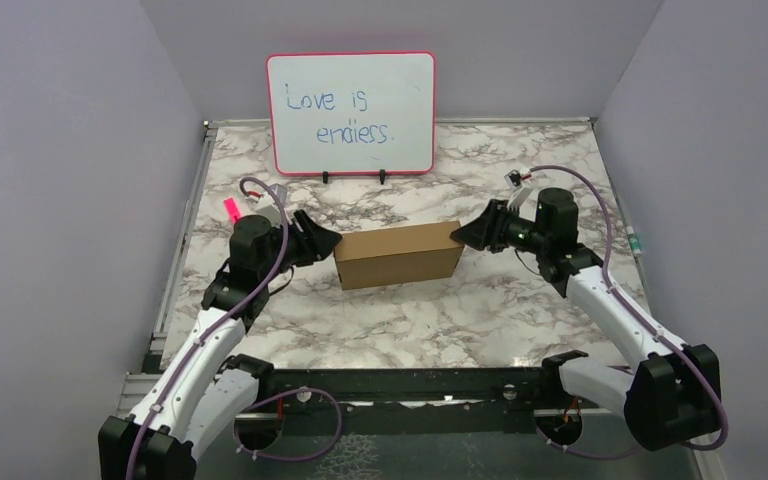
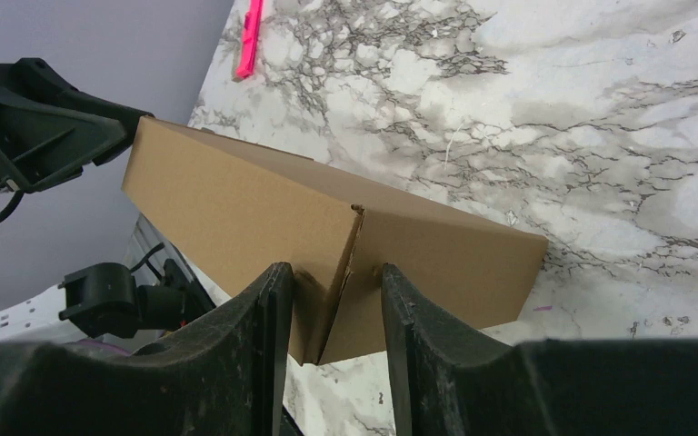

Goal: Fold the paper box

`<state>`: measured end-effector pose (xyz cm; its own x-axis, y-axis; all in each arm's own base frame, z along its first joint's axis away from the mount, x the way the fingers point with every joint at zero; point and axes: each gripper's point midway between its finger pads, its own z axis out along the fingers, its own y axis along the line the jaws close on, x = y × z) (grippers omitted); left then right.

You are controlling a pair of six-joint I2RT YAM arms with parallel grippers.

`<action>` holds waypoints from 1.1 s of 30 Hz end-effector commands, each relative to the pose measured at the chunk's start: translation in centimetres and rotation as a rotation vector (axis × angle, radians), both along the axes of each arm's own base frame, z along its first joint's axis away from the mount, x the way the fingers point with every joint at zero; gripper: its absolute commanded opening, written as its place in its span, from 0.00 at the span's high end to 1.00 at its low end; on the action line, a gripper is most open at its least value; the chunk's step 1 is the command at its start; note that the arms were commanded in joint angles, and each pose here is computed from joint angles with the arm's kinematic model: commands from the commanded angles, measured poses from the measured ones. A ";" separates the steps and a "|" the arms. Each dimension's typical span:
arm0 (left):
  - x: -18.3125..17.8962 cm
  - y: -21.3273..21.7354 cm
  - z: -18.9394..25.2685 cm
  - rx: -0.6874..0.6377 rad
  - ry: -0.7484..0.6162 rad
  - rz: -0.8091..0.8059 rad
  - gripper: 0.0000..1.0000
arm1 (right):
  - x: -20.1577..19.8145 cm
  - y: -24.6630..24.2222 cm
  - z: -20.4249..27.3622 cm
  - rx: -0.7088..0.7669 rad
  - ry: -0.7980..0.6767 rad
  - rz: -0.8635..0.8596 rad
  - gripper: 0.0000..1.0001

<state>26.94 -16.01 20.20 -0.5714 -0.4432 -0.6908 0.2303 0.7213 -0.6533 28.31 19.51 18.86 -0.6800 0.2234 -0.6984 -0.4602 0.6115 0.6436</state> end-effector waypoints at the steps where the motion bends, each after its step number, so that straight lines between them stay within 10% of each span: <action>1: -1.0 0.4 -0.6 0.055 0.002 -0.027 0.50 | -2.0 -0.1 -2.1 -0.024 0.087 0.038 0.56; 20: -3.1 -0.8 -9.3 -0.103 0.225 -0.011 0.77 | -4.6 0.2 -11.4 0.047 0.211 0.125 0.78; 33: -2.2 0.9 -10.1 -0.028 0.231 0.074 0.62 | -5.0 -0.7 -12.8 -0.018 0.242 0.083 0.89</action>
